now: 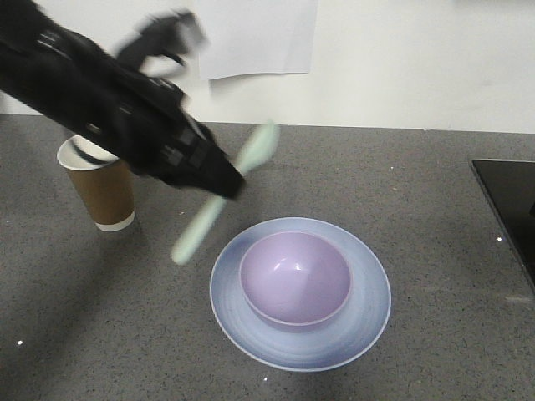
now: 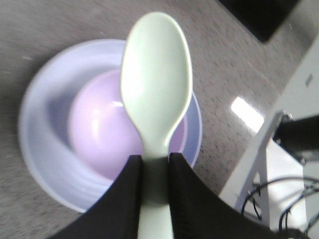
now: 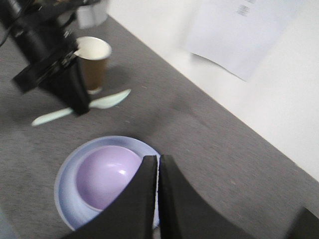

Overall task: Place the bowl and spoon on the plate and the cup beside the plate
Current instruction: 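Release the bowl and swing the left gripper's spoon toward the bowl, then lower the pale green spoon into the bowl and open the left gripper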

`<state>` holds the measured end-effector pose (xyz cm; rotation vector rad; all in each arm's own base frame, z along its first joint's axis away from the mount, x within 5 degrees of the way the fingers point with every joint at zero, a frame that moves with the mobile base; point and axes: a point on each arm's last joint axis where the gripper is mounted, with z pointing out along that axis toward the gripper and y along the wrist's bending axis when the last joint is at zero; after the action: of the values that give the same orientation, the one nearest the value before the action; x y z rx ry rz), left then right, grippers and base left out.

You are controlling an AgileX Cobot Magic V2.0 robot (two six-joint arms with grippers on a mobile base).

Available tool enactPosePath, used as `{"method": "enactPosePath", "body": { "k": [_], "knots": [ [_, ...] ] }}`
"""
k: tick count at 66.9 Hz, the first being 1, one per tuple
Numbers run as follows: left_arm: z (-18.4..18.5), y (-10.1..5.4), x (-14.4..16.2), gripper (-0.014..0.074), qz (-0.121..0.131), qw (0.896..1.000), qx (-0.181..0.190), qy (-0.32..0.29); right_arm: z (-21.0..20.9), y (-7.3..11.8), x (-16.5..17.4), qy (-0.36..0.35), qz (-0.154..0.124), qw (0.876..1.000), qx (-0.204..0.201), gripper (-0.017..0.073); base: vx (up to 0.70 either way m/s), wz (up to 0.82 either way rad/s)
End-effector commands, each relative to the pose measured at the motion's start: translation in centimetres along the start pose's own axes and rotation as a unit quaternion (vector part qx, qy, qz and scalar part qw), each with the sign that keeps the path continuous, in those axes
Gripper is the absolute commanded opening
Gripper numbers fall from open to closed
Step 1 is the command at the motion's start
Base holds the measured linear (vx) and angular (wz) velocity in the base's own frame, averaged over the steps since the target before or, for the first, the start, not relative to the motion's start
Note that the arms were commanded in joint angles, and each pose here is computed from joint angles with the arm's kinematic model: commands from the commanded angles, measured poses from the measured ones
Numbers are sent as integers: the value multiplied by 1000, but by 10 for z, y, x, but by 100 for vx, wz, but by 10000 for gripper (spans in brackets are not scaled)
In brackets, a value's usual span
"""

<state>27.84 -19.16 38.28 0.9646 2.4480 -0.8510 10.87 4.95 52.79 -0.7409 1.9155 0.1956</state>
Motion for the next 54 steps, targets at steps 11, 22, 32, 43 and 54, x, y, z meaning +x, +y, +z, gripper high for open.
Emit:
{"method": "enactPosePath", "body": {
  "k": [11,22,32,43,54],
  "knots": [
    [56,-7,-4,-6,6,998,-10,66,-20,-7,5,7,21,997,77,-4,0,0],
    [90,1,-2,-6,-2,995,-6,103,-21,-8,5,8,22,996,81,-4,0,0],
    [99,6,-1,-6,-8,994,-8,109,-21,-8,5,8,24,996,81,-3,0,0],
    [99,6,-5,-6,-7,996,-12,93,-20,-8,5,7,26,996,81,-3,0,0],
    [99,6,-5,8,-7,996,-12,91,-21,-8,5,6,28,996,81,-3,0,0]
  ]
}}
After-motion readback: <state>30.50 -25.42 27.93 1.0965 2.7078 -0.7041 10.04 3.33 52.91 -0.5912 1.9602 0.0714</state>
